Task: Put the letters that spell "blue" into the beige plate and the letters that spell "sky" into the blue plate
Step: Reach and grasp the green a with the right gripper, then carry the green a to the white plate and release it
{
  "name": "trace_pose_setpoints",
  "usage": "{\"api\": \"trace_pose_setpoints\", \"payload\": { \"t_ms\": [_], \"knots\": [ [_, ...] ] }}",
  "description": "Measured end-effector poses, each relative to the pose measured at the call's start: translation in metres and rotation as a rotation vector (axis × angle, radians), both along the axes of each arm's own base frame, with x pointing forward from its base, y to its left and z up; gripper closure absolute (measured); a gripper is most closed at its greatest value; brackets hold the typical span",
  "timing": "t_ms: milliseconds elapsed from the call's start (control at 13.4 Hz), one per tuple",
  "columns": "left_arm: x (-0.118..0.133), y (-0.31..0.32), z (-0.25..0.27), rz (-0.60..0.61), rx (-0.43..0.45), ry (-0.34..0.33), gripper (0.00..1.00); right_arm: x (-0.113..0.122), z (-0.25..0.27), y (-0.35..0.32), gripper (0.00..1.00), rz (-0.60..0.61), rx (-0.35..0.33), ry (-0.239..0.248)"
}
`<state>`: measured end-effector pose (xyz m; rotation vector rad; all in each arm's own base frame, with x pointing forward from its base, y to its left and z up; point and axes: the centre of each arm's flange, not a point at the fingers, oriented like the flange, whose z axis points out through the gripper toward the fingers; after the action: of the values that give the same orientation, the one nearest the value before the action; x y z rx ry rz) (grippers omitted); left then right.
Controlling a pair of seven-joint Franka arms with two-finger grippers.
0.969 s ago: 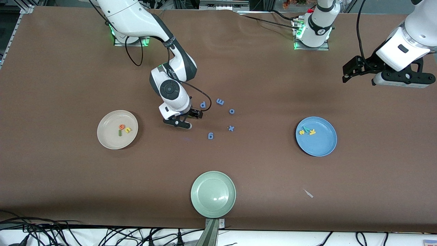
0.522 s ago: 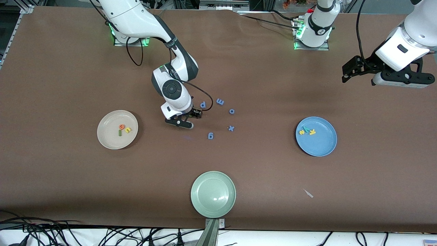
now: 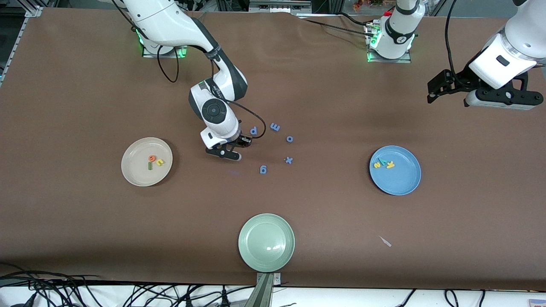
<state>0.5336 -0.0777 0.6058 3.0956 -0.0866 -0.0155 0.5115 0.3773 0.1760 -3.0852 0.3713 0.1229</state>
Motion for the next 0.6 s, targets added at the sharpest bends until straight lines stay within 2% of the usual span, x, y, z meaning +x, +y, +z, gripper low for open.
{"api": "trace_pose_setpoints", "payload": {
  "t_ms": [373, 596],
  "knots": [
    [0.0, 0.0, 0.0, 0.0, 0.0, 0.0, 0.0, 0.005, 0.004, -0.002, 0.64, 0.004, 0.0, -0.006],
    [0.0, 0.0, 0.0, 0.0, 0.0, 0.0, 0.0, 0.02, 0.02, -0.018, 0.64, 0.042, -0.027, 0.012]
  ]
}}
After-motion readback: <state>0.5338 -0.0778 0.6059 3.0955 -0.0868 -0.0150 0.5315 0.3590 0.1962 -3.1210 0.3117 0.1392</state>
